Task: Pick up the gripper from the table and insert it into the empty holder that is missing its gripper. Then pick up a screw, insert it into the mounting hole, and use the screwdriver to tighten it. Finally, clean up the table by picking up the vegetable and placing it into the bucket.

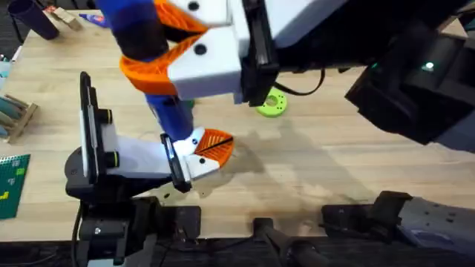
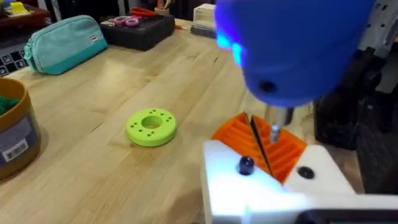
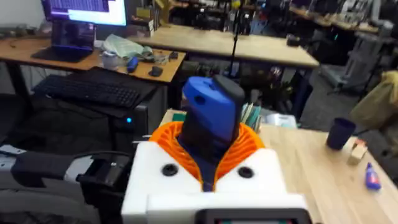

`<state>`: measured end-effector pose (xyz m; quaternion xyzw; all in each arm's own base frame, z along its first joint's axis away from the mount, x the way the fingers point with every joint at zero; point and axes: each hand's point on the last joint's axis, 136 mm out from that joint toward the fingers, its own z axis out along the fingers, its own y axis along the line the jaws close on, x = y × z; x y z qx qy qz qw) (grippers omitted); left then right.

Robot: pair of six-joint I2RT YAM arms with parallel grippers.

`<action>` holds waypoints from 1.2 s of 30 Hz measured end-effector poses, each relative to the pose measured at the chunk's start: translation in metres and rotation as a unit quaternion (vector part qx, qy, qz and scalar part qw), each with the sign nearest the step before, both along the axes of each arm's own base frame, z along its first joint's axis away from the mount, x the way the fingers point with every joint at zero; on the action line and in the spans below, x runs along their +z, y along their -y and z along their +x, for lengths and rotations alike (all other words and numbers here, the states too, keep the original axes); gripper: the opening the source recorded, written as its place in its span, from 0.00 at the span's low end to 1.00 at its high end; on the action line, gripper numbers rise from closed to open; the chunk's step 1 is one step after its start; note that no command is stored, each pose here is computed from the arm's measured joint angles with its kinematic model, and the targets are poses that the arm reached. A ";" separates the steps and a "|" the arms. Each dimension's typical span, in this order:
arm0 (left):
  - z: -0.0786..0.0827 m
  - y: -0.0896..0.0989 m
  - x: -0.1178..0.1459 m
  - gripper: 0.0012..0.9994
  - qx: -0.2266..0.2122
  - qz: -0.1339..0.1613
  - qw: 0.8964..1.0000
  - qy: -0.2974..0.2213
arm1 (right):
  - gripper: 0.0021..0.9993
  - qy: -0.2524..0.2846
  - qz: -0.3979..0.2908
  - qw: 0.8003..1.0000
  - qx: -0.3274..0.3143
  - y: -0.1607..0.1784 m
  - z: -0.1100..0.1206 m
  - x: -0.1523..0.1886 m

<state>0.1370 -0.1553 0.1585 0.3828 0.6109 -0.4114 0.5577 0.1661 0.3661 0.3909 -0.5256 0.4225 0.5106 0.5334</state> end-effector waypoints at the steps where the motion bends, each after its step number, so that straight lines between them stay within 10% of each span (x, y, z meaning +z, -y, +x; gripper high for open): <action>1: 0.000 0.000 0.000 0.01 0.000 0.000 1.000 0.000 | 0.05 -0.004 -0.005 1.000 0.000 -0.001 0.000 -0.003; 36: 0.000 0.000 0.000 0.01 0.000 0.000 1.000 0.000 | 0.05 0.020 -0.027 0.999 -0.004 -0.002 0.002 -0.017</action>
